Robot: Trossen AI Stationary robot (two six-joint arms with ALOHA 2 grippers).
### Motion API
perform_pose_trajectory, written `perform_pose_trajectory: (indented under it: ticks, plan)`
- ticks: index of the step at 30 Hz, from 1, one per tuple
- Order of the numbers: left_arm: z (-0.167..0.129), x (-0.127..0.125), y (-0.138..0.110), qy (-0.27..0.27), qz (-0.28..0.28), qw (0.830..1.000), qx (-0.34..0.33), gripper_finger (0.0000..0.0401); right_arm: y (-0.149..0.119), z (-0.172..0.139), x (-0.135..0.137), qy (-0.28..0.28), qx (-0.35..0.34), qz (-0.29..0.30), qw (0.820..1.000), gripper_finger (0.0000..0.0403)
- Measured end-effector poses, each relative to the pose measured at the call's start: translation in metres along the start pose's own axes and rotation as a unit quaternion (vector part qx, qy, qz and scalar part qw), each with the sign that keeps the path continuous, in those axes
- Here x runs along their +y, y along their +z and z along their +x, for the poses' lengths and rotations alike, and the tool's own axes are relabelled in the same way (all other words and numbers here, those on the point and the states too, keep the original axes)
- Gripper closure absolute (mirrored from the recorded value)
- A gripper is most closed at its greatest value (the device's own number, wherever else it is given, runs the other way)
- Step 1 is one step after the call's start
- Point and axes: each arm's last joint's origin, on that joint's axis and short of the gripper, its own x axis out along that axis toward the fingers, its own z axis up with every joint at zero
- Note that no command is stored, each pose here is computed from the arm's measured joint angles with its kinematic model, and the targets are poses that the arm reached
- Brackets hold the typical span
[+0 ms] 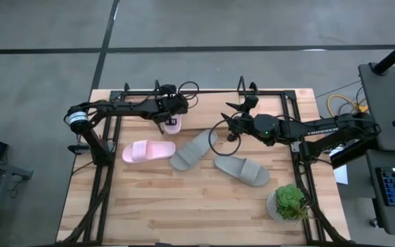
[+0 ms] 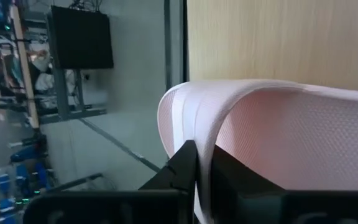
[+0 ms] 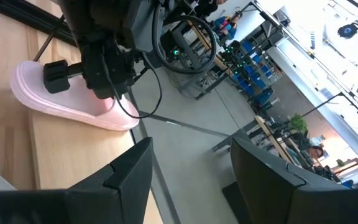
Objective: Pick and place slides into the shelf
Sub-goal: Put the right pink slides on the shelf
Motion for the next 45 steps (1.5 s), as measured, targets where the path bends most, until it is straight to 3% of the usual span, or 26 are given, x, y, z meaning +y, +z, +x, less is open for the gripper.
perform_pose_trajectory:
  ticks: [25, 40, 45]
  plan:
    - [0.004, -0.01, -0.008, 0.001, 0.018, 1.0, 0.02, 0.0393, 0.0, 0.0, 0.0, 0.001, 0.002, 0.007, 1.0, 0.0197]
    - [0.004, -0.01, -0.008, -0.003, 0.019, 1.0, 0.018, 0.026, -0.001, 0.0, 0.0, 0.001, 0.002, 0.007, 1.0, 0.0197]
    - [0.001, -0.007, -0.005, -0.01, 0.012, 1.0, 0.004, 0.0235, 0.0, 0.0, 0.0, 0.001, 0.002, 0.007, 1.0, 0.0197]
